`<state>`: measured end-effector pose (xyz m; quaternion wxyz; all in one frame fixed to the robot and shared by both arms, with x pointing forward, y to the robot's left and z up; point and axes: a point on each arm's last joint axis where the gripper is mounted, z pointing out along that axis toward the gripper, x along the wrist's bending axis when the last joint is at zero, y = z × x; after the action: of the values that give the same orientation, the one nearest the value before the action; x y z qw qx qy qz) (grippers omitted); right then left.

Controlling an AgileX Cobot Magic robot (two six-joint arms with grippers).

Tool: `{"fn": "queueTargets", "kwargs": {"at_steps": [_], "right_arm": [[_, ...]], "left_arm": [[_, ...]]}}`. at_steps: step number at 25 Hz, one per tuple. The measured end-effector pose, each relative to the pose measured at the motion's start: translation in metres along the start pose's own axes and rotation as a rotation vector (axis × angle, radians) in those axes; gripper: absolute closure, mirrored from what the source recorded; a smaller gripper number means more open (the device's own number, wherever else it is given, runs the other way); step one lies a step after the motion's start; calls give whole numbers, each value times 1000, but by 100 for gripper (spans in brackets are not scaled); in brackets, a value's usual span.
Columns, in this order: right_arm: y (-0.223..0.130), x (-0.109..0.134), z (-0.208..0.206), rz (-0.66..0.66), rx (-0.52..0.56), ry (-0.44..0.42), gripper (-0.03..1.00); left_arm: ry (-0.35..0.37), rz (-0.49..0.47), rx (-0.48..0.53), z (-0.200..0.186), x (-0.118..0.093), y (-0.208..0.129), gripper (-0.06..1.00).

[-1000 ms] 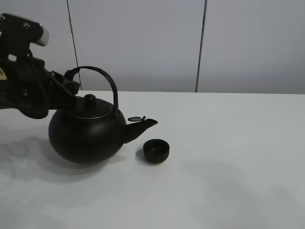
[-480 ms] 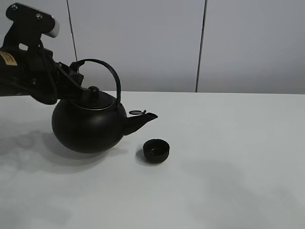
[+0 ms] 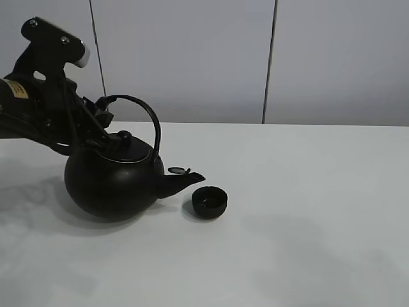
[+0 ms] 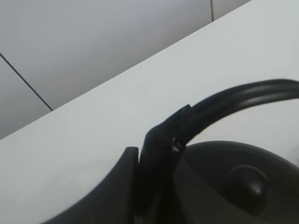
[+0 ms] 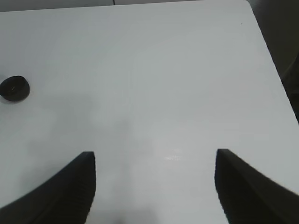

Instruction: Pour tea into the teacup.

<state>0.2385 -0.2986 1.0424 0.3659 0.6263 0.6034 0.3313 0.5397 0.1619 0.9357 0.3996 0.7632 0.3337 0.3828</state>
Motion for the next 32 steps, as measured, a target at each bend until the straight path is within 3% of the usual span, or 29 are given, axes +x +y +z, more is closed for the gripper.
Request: {"fn": "queueTargets", "kwargs": {"at_steps": [32], "right_arm": [[0,0,0,0,-1,0,47]], "left_arm": [[7,66,-20,3,2,7,83]]}}
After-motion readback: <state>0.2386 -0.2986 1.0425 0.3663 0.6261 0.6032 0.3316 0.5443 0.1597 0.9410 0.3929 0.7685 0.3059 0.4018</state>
